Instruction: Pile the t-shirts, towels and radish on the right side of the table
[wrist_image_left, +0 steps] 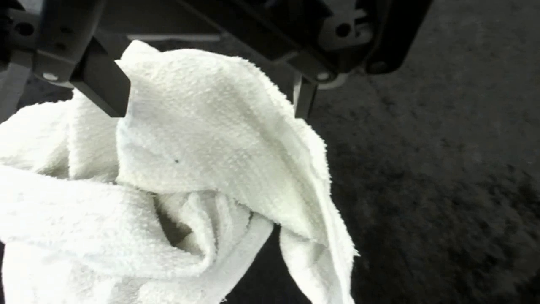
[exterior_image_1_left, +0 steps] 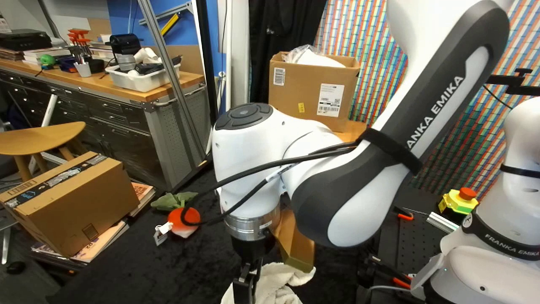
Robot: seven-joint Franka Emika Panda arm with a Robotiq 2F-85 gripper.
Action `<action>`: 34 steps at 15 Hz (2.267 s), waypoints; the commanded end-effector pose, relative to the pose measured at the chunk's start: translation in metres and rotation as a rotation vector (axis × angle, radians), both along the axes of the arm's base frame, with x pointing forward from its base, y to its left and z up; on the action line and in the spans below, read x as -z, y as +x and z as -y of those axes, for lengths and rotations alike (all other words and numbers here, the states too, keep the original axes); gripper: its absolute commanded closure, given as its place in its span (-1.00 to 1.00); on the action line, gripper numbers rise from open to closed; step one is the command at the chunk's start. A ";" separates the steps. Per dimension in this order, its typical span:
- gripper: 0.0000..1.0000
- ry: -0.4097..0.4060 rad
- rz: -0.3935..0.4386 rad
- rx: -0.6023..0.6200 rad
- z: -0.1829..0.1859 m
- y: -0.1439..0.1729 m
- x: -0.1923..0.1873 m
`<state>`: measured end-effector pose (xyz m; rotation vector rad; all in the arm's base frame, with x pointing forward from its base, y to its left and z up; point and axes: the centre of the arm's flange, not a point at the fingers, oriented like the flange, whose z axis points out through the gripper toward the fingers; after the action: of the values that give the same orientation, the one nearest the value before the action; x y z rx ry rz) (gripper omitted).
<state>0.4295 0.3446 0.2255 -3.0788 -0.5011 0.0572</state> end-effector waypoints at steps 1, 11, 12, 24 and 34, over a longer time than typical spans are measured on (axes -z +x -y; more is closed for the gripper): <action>-1.00 0.096 -0.079 -0.158 -0.017 0.017 -0.002; -1.00 0.195 -0.239 -0.382 0.003 0.035 0.021; -1.00 0.197 -0.238 -0.381 0.006 0.036 0.021; -1.00 0.222 -0.255 -0.423 -0.019 0.030 0.021; -0.39 0.194 -0.257 -0.395 -0.021 0.035 0.038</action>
<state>0.4548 0.3596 0.1876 -2.6841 -1.0353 0.3808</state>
